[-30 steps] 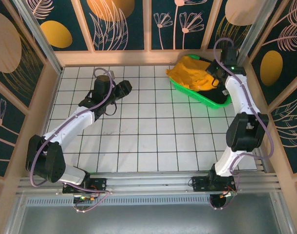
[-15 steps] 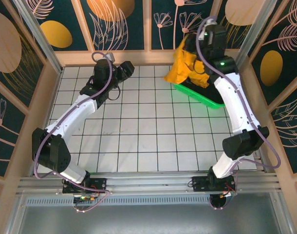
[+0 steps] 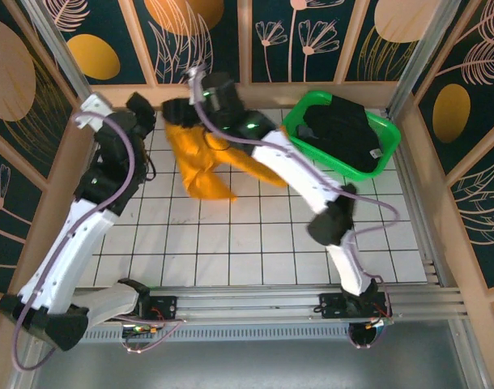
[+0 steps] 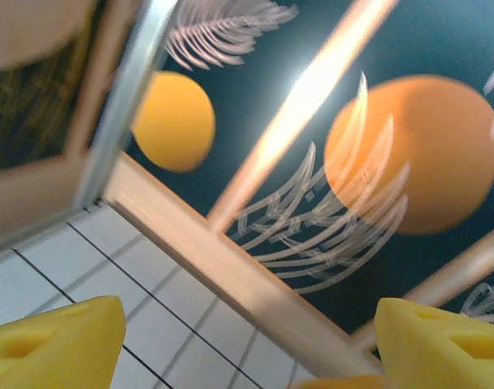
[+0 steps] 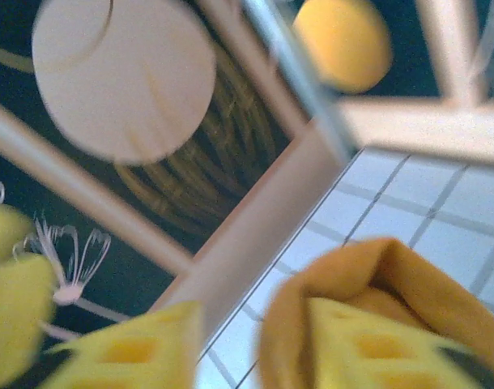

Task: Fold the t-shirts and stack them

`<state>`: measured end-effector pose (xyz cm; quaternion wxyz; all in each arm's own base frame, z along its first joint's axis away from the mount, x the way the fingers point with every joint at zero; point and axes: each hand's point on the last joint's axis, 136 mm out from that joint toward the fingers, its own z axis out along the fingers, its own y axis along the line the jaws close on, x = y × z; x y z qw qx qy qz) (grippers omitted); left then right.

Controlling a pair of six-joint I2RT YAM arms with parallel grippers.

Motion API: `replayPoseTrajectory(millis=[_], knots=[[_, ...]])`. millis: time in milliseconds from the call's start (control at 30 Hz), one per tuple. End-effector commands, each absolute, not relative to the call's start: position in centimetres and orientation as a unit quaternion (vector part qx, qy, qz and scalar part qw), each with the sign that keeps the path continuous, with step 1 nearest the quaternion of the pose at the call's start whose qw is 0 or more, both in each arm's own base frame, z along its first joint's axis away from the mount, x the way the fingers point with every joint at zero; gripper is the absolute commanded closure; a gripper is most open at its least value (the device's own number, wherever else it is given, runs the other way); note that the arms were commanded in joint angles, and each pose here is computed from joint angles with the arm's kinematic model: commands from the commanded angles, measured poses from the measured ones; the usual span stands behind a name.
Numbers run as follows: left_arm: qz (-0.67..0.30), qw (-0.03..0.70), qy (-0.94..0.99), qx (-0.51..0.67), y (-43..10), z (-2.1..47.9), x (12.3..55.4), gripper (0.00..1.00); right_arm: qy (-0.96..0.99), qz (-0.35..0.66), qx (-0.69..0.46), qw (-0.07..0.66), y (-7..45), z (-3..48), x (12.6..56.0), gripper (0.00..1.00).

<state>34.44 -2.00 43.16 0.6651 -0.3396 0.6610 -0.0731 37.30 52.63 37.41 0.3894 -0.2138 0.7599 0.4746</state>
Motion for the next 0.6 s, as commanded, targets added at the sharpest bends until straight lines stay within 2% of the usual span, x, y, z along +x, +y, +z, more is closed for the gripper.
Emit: replayPoseTrajectory(millis=[0, 167, 333, 433, 567], knots=[[0.016, 0.635, 0.697, -0.333, -0.4, 39.3, 33.3, 0.19, 0.780, 0.504, -0.269, 0.256, 54.8, 32.7, 33.5, 0.40], [-0.031, 0.569, 0.776, -0.270, -3.9, 33.0, 34.4, 0.20, 0.811, 0.456, -0.224, 0.290, 50.2, 30.8, 36.3, 0.36], [-0.053, 0.437, 0.864, -0.244, -7.3, 23.8, 34.6, 0.23, 0.889, 0.344, -0.080, 0.291, 38.7, 23.2, 40.3, 0.42], [-0.067, 0.377, 0.890, -0.247, -8.8, 19.8, 34.7, 0.24, 0.919, 0.289, -0.037, 0.266, 33.1, 18.5, 39.5, 0.42], [-0.070, 0.313, 0.903, -0.287, -8.3, 15.4, 34.8, 0.23, 0.942, 0.245, -0.026, 0.226, 29.8, 13.7, 37.2, 0.40]])
